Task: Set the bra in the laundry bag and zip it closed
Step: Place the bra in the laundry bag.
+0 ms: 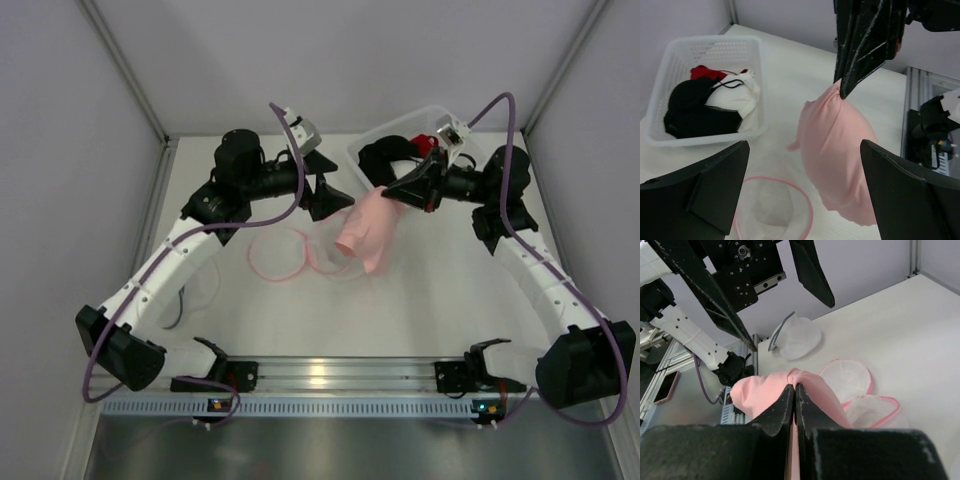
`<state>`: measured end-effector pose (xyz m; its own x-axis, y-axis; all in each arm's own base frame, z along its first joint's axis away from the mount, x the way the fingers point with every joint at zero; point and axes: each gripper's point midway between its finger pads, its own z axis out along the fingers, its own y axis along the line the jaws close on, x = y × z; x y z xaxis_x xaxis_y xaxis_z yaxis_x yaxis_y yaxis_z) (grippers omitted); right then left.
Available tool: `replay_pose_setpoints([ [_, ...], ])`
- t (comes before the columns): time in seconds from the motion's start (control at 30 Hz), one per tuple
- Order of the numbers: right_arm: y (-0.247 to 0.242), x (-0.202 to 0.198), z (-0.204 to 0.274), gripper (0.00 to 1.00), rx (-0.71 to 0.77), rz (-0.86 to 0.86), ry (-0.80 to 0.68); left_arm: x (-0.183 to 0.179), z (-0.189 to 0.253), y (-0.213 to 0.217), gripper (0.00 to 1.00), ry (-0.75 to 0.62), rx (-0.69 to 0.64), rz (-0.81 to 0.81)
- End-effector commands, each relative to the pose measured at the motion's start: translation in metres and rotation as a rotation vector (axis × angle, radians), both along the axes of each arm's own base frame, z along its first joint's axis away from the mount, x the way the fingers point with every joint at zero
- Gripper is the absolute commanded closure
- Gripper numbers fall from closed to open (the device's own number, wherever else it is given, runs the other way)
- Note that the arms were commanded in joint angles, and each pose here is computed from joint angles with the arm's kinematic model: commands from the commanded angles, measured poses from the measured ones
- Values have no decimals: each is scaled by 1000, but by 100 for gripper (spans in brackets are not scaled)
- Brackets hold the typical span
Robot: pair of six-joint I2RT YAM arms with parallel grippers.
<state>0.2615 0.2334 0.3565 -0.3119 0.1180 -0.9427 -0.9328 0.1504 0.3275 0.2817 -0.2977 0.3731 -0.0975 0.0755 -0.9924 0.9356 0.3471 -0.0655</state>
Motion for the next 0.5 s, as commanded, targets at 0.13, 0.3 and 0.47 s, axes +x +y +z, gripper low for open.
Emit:
replay_pose_setpoints([
  [0.13,1,7,16,100,-8,-56,-64,-25,14,-22,2,108,-63,-162],
  [0.3,1,0,21,100,4,-30,-86,-6,0,-31,2,132,-31,-12],
  [0.47,3,0,20,100,2,-18,-80,3,-20,-47,2,169,9,-11],
])
